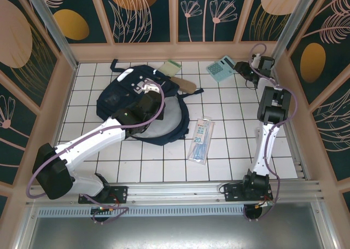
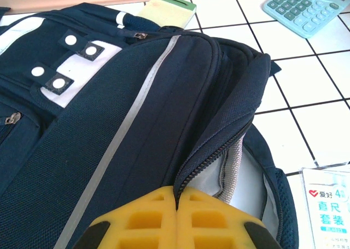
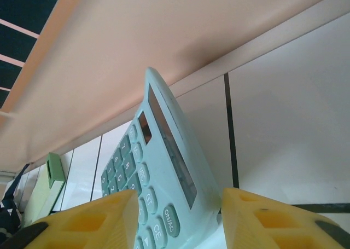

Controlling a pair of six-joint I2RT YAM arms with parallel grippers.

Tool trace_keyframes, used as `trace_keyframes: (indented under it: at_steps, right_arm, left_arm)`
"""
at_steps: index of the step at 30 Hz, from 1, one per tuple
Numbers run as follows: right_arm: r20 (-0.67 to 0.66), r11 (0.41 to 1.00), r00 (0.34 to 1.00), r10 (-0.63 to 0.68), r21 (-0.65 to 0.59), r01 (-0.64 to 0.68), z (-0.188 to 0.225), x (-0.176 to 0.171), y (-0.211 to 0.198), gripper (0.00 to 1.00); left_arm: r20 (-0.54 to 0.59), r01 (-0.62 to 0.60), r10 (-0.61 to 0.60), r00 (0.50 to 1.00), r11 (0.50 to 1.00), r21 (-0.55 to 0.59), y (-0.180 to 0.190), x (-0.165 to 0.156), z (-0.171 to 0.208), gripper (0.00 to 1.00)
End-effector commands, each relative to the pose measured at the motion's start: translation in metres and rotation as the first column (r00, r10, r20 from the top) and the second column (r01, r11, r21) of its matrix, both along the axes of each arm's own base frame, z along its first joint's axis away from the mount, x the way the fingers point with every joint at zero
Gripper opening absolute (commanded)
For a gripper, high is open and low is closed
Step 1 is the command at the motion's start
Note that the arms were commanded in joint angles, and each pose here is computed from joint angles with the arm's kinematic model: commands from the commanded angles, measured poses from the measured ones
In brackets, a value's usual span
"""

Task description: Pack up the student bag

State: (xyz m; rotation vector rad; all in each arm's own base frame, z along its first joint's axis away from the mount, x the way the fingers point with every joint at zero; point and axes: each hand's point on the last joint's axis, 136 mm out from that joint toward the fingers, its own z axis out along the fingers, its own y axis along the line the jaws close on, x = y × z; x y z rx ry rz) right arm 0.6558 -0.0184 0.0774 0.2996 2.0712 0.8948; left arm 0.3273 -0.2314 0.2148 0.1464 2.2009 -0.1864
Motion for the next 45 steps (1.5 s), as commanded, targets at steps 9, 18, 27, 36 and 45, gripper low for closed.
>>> trace_keyframes:
  at_steps: [9,18,27,36,45]
  right_arm:
    - [0.035,1.000,0.999,0.011,-0.003,-0.011,0.008,0.016,-0.001,0.40]
    - [-0.014,0.999,1.000,-0.024,-0.022,0.023,-0.010,0.018,-0.007,0.48]
    - [-0.014,1.000,1.000,-0.010,-0.012,0.010,-0.013,0.019,0.000,0.37]
    - [-0.006,1.000,1.000,0.008,-0.003,-0.008,-0.011,0.018,0.003,0.21]
    - [0.031,1.000,0.999,0.021,0.011,-0.021,0.009,0.009,0.009,0.08]
  left_arm:
    - [0.038,-0.022,0.022,0.999,1.000,-0.013,-0.001,0.010,0.009,0.00]
    - [0.035,-0.022,0.023,0.999,1.000,-0.012,-0.001,0.010,0.008,0.00]
    - [0.033,-0.024,0.024,0.999,1.000,-0.007,-0.001,0.011,0.007,0.00]
    - [0.035,-0.025,0.026,0.999,1.000,-0.003,0.000,0.010,0.006,0.00]
    - [0.036,-0.026,0.026,0.999,1.000,-0.005,0.001,0.010,0.006,0.00]
